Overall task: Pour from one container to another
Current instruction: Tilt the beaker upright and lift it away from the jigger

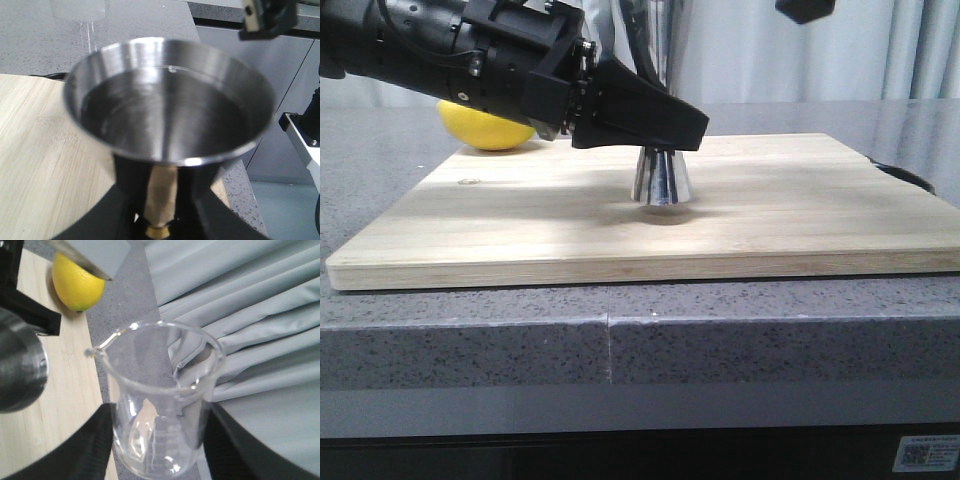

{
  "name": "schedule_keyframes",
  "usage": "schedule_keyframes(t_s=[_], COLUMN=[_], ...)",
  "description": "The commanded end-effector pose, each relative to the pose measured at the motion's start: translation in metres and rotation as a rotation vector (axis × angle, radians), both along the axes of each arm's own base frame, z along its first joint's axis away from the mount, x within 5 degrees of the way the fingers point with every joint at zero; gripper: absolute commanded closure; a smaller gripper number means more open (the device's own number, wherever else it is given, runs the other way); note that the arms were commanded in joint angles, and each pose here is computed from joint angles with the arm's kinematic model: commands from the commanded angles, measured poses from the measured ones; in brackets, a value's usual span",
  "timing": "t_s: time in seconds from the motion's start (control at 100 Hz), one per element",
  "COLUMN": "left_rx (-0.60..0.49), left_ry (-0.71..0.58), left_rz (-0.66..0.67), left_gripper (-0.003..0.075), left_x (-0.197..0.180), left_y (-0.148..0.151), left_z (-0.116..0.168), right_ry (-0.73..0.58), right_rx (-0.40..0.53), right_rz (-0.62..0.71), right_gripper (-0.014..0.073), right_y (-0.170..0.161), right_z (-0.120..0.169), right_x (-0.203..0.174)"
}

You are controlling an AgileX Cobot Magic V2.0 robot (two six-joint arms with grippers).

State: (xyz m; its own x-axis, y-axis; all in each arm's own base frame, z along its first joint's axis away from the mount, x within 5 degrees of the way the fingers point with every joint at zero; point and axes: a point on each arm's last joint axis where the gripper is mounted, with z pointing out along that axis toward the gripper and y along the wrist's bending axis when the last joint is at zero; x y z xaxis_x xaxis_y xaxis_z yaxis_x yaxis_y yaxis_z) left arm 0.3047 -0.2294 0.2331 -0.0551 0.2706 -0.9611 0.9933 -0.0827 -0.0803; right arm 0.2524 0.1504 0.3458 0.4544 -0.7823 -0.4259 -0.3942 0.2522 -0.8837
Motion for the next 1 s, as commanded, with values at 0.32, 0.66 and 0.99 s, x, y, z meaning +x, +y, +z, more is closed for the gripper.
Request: schedule_keyframes(t_s=[0.32,0.66,0.99], left_rx=[-0.139,-0.142,-0.143], left_ry=[-0.03,-0.026,-0.026], left_rz=[-0.048,-0.054,-0.055], left_gripper=[0.0731,0.0731,0.0731], left_x=[-0.01,-0.01,-0.01], left_y=[-0.002,-0.002,-0.002], left_z=[0.039,0.039,0.039], right_ry=[0.13,0.26,0.288], right_rx=[0.384,0.614,0.753], right_rz=[-0.119,-0.167,-0.275], right_gripper=[0.0345,0.0345,0.0345], right_y=[-0.011,-0.013,-0.037], right_z=[0.031,0.032,0.033], right_x=[-0.007,-0.007,0.006])
